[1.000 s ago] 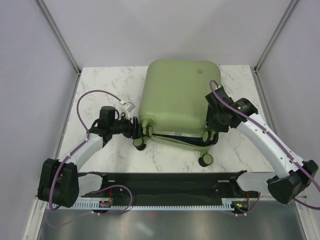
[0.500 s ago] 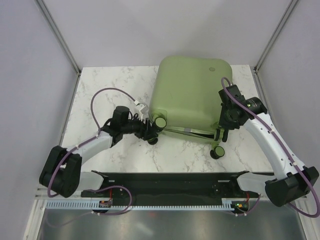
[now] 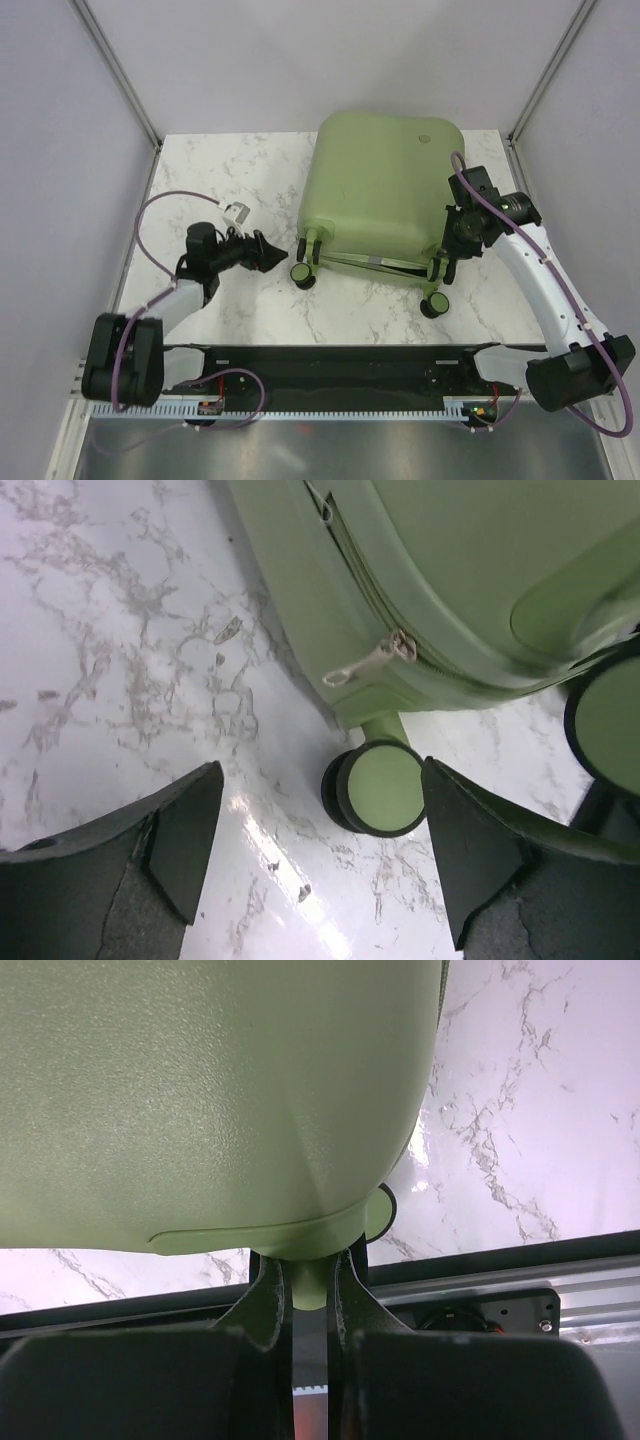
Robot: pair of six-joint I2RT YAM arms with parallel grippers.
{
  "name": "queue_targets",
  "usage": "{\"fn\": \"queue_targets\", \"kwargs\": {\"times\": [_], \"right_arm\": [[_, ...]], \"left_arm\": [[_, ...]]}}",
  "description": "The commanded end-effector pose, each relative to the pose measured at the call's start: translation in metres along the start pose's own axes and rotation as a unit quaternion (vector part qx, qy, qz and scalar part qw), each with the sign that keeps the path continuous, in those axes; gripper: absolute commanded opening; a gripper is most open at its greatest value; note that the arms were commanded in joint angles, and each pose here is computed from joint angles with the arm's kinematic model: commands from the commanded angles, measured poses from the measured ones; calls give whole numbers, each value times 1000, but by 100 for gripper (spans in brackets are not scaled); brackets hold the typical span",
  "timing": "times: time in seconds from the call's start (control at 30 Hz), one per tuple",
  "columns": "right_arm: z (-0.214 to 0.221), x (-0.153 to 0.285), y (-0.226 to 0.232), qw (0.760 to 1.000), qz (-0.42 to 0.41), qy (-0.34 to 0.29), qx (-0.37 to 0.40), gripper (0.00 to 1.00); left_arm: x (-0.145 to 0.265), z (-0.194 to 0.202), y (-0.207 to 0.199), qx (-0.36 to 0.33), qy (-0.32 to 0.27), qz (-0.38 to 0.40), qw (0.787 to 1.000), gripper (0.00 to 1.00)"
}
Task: Pack the luggage
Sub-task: Zip the luggage at the center of the board.
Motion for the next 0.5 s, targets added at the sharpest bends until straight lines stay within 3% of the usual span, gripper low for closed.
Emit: {"fn": "queue_targets", "kwargs": {"times": [0.0, 0.1, 0.27, 0.47], "right_arm": [[-11, -8, 10, 999, -17, -11, -35, 0], [-11, -6, 10, 999, -14, -1, -30, 0], [-15, -4, 11, 1000, -1, 10, -19, 0], [-28, -1, 21, 1000, -9, 8, -12, 0]], "left_arm": [[-10, -57, 21, -42, -63, 112, 991, 85], [-13, -75, 37, 27, -54, 204, 977, 77], [-10, -89, 27, -27, -84, 225, 970, 74], [-26, -62, -6, -43, -29, 271, 961, 76]]}}
Point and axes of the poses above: each gripper's point midway between its finger pads, its own x axis back along the fingers, its own y axis along the line the jaws close on, z = x × y, the point moved 7 cm from there along x, back along the fingers, and after that the axes turned 10 degrees about -x, right-handed, at the moved point
